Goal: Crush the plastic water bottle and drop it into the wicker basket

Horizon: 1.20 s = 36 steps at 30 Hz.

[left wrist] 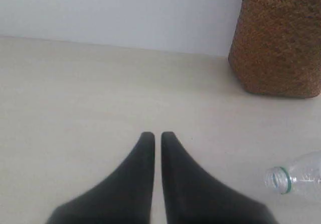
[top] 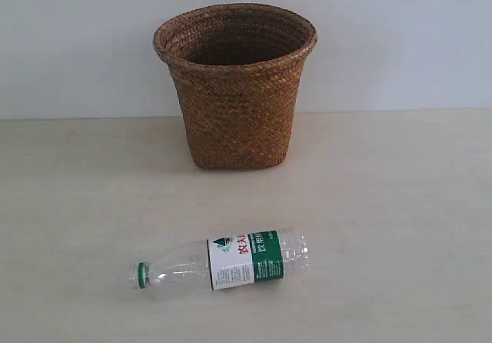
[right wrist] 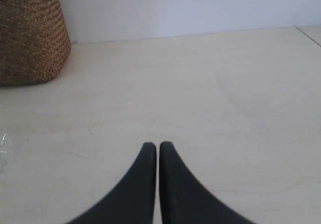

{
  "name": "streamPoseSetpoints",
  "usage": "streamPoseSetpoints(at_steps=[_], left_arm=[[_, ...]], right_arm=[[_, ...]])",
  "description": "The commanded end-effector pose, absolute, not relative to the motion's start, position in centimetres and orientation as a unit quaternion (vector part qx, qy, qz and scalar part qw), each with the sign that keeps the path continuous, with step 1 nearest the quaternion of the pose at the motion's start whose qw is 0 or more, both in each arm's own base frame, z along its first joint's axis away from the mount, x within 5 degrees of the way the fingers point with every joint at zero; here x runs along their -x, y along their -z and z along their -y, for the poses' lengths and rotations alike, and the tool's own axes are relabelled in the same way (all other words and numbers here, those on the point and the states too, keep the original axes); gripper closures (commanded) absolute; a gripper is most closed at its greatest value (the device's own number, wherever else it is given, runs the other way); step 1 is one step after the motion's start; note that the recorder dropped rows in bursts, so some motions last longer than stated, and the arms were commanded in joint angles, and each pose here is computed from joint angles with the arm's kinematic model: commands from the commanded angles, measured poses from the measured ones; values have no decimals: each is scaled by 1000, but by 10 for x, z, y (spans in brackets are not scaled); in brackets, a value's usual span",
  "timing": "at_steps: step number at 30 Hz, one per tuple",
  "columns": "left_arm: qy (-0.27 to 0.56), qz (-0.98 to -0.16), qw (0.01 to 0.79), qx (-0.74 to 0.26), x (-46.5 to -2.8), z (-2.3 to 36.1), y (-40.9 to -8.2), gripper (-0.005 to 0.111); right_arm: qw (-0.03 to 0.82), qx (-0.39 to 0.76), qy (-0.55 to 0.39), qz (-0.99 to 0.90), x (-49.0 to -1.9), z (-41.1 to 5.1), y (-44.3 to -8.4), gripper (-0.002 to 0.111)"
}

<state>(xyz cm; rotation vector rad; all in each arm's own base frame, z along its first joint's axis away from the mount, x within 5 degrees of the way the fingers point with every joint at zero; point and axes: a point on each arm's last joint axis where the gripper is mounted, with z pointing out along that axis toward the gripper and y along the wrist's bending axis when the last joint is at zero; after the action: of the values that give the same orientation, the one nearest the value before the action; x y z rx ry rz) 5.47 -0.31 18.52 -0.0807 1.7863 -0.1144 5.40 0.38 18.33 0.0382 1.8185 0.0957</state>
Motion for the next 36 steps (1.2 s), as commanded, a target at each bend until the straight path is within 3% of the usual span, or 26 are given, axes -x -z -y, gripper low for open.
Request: streamPoseSetpoints(at_steps=[1, 5, 9, 14, 17, 23, 27, 36], left_arm=[[93, -725, 678, 74, -56, 3, -199, 103], [152, -621, 753, 155, -55, -4, -222, 103], [143, -512, 825, 189, -47, -15, -242, 103], [130, -421, 874, 207, -37, -23, -256, 103], [204, -394, 863, 242, -36, -23, -257, 103], [199, -436, 862, 166, -36, -10, -282, 103], [193, -511, 823, 155, -49, -5, -311, 103], [130, -579, 797, 107, -84, -2, -355, 103]], right_arm=[[619, -13, -37, -785, -54, -3, -184, 108], [619, -13, -37, -785, -54, -3, -184, 108], [619, -13, -37, -785, -54, -3, -184, 108], [619, -13, -37, -785, -54, -3, -184, 108], [619, -13, -37, -785, -54, -3, -184, 108], [619, -13, -37, -785, -54, -3, -184, 108], [619, -13, -37, -785, -54, -3, -184, 108], [618, -13, -37, -785, -54, -3, -184, 108]])
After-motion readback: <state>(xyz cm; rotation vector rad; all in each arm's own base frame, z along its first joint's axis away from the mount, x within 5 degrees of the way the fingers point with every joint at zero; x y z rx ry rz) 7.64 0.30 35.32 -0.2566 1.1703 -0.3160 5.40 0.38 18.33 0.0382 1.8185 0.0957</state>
